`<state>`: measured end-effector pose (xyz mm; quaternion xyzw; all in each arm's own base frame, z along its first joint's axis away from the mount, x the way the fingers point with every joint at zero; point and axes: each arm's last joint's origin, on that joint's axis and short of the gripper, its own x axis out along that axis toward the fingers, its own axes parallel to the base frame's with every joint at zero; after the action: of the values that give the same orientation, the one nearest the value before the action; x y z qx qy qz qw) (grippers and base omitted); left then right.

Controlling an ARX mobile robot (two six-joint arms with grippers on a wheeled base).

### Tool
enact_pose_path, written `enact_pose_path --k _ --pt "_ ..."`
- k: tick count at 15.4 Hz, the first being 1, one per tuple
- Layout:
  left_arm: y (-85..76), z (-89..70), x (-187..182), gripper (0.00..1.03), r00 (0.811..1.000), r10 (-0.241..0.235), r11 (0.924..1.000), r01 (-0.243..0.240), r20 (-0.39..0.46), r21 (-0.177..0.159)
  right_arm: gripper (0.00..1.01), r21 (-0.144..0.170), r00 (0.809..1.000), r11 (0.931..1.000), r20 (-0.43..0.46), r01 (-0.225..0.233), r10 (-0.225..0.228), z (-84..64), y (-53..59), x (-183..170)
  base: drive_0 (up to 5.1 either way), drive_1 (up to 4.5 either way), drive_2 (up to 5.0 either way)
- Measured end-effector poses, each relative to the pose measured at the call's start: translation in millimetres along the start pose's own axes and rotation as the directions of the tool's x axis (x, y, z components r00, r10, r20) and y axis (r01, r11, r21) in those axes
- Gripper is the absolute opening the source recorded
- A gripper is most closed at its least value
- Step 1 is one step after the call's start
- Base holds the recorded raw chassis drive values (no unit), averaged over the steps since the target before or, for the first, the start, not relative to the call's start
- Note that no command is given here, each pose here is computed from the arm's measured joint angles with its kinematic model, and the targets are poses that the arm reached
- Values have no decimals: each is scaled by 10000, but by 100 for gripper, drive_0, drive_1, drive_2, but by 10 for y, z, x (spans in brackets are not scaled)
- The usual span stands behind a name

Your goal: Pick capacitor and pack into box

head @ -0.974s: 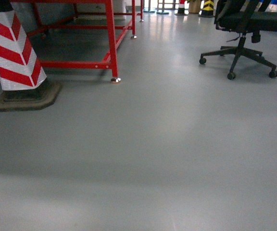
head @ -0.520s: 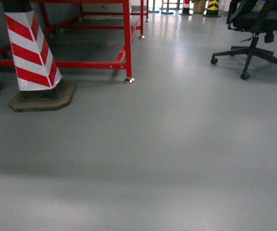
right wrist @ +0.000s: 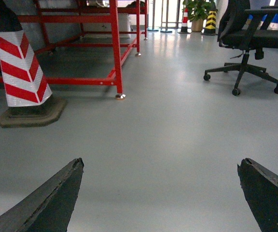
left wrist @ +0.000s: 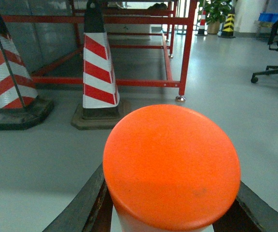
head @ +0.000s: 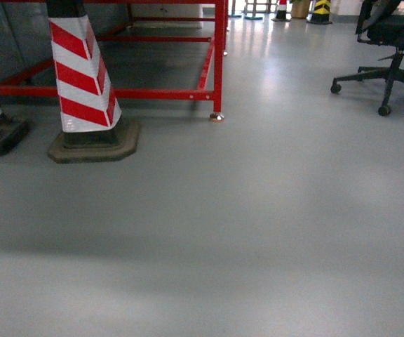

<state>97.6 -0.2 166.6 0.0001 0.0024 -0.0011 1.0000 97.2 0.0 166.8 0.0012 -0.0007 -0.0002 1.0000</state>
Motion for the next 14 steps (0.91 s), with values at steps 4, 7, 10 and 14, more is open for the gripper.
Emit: enact_pose_path --k 4,7,10,14 --pt "1 0 0 44 10000 27 10000 -27 -4 0 98 0 10000 10000 50 0 0 5 0 0 -498 238 238" --pt "0 0 0 44 10000 4 10000 -4 4 0 98 0 10000 10000 -4 4 -4 0 0 0 -504 232 232" --pt "0 3 0 44 10000 -4 10000 4 34 0 98 0 10000 10000 8 0 0 1 0 0 -496 240 240" --pt "0 -1 0 44 10000 8 10000 -8 -15 0 98 0 10000 10000 23 0 0 2 0 0 -490 247 247"
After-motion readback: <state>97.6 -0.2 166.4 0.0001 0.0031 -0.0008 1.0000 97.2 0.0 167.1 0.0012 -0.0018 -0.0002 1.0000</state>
